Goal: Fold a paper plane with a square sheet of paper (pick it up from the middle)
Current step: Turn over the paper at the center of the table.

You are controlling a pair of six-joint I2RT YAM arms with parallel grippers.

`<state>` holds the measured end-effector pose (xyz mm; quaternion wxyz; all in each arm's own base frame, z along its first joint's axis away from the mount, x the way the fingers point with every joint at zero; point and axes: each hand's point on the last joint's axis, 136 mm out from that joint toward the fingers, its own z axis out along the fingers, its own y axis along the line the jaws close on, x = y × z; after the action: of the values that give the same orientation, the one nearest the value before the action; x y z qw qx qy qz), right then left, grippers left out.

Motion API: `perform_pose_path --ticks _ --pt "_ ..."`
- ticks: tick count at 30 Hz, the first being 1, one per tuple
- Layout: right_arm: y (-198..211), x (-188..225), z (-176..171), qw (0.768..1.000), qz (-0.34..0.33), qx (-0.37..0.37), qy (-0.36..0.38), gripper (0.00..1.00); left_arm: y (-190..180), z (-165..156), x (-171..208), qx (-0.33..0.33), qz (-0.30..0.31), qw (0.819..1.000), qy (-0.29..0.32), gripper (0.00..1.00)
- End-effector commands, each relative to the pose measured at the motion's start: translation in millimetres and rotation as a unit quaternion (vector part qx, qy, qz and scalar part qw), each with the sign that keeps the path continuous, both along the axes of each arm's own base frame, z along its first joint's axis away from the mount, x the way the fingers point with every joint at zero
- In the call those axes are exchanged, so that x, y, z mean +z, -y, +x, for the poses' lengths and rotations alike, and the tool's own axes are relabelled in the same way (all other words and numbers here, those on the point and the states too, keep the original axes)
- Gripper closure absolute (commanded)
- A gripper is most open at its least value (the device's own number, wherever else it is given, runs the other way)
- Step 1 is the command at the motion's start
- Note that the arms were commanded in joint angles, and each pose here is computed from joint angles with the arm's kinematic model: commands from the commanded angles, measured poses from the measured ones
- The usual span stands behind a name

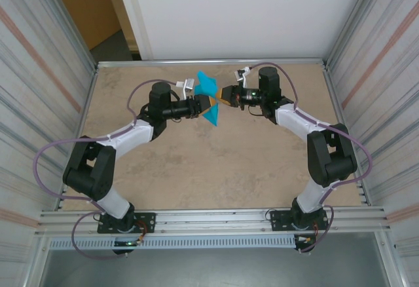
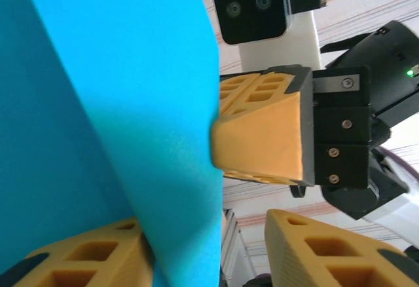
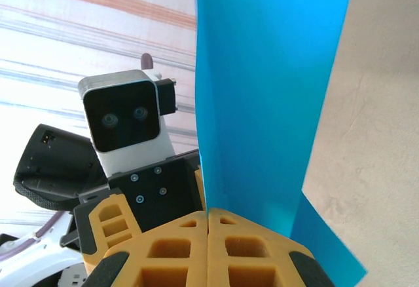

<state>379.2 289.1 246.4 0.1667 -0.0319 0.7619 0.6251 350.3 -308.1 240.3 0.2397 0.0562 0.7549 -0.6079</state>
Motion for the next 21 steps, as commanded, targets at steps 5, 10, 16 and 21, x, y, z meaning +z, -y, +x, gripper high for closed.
perform_pose_path --ticks 5,10,16,21 --pt "5.1 15.6 -6.5 1.000 0.014 0.003 0.013 0.94 5.2 0.1 12.7 -0.014 -0.015 1.000 0.019 0.64" --pt "8.2 16.0 -6.0 1.000 0.015 -0.002 0.013 0.89 4.6 1.7 9.1 -0.010 -0.017 1.000 0.013 0.68" --pt "9.4 13.4 -5.4 1.000 0.014 -0.003 0.010 0.91 4.3 3.1 9.4 -0.010 -0.020 1.000 0.012 0.76" --pt "9.4 12.4 -5.6 1.000 0.014 -0.003 0.009 0.91 4.9 4.2 6.3 -0.011 -0.019 1.000 0.008 0.83"
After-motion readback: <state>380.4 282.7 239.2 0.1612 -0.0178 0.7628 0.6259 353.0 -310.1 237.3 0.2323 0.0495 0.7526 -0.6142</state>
